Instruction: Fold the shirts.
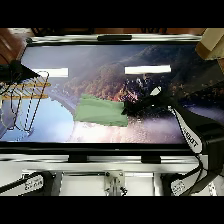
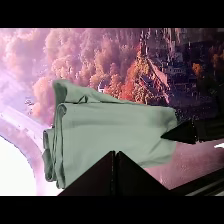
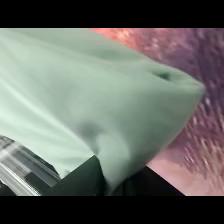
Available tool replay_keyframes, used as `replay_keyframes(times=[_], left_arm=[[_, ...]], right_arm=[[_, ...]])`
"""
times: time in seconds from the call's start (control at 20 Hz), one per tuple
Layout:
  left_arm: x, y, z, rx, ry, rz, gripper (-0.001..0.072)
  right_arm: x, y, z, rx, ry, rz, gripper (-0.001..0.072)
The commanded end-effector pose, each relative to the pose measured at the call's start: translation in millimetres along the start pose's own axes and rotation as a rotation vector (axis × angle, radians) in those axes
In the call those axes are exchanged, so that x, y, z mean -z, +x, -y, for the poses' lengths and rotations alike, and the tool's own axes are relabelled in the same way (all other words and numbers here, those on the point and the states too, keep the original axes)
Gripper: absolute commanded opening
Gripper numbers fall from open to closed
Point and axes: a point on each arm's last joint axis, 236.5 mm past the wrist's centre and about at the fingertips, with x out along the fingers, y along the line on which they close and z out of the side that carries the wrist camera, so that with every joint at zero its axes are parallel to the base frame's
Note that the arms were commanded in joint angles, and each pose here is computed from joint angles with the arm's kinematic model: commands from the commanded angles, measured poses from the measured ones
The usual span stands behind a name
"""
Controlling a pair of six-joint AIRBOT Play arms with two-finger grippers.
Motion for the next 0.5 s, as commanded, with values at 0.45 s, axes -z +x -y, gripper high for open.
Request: replay_keyframes(times=[0.45], left_arm=[[13.5, 20.8, 35.1, 0.054, 0.065, -0.06, 0.0038]], right_arm=[[-125.8, -263.0, 55.5, -0.017, 0.006, 0.593, 0.0071]])
